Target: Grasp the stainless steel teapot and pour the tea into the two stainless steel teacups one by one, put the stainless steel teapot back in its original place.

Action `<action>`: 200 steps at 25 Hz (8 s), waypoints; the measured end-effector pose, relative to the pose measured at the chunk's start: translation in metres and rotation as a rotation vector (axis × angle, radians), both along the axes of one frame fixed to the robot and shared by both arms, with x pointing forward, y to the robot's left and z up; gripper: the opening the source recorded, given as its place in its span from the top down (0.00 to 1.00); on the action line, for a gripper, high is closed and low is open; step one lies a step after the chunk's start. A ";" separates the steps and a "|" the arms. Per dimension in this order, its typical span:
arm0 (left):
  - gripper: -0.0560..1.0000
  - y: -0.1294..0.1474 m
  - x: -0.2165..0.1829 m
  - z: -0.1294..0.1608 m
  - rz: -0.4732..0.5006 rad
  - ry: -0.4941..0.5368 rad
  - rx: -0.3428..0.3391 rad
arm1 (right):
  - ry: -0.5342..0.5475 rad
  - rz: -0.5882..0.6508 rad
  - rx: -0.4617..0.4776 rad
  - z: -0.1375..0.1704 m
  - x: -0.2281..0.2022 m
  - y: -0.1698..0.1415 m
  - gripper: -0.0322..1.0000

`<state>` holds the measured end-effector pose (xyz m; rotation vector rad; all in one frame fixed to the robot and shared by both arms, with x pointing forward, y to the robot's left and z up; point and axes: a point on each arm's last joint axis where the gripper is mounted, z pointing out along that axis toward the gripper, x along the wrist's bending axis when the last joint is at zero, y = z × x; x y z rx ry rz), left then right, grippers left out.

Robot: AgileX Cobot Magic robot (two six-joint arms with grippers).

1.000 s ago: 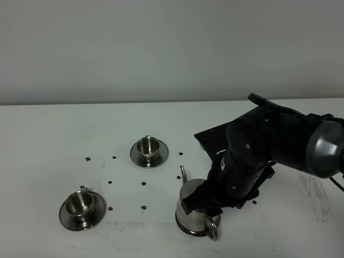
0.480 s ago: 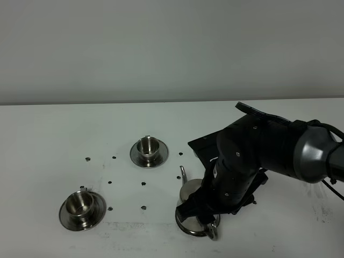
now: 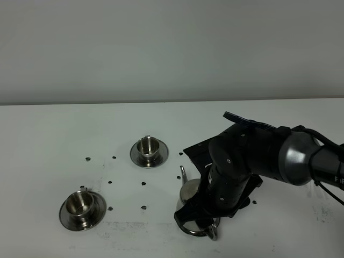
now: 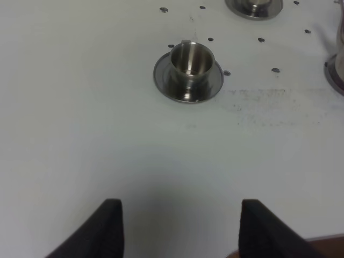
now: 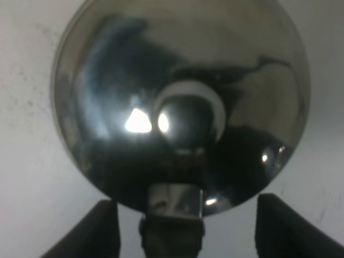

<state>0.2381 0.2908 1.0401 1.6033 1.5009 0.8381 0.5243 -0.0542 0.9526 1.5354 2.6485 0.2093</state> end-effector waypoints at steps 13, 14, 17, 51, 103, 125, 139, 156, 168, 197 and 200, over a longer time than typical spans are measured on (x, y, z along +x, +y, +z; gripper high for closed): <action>0.47 0.000 0.000 0.000 0.000 0.000 0.000 | 0.011 -0.008 -0.032 -0.008 0.010 -0.003 0.45; 0.47 0.000 0.000 0.000 0.000 0.000 0.000 | 0.012 -0.006 -0.035 -0.008 0.010 -0.003 0.45; 0.47 0.000 0.000 0.000 0.000 0.000 0.000 | 0.017 0.002 -0.041 -0.012 0.010 -0.003 0.45; 0.47 0.000 0.000 0.000 0.000 0.000 0.000 | -0.007 0.122 -0.007 0.006 0.007 -0.003 0.79; 0.47 0.000 0.000 0.000 0.000 0.000 0.000 | -0.170 0.716 -0.326 0.017 0.139 0.005 0.79; 0.47 0.000 0.000 0.000 0.000 0.000 0.000 | -0.319 1.031 -0.443 0.032 0.154 0.009 0.79; 0.47 0.000 0.000 0.000 0.000 0.000 0.000 | -0.362 1.093 -0.528 0.016 0.170 0.014 0.79; 0.47 0.000 0.000 0.000 0.000 0.000 0.000 | -0.373 1.194 -0.630 0.016 0.169 0.019 0.79; 0.47 0.000 0.000 0.000 0.000 0.000 0.000 | -0.437 1.224 -0.691 0.020 0.172 0.023 0.79; 0.47 0.000 0.000 0.000 0.000 0.000 0.000 | -0.475 1.304 -0.770 0.024 0.174 0.028 0.79; 0.47 0.000 0.000 0.000 0.000 0.000 0.000 | -0.477 1.305 -0.774 0.024 0.174 0.027 0.79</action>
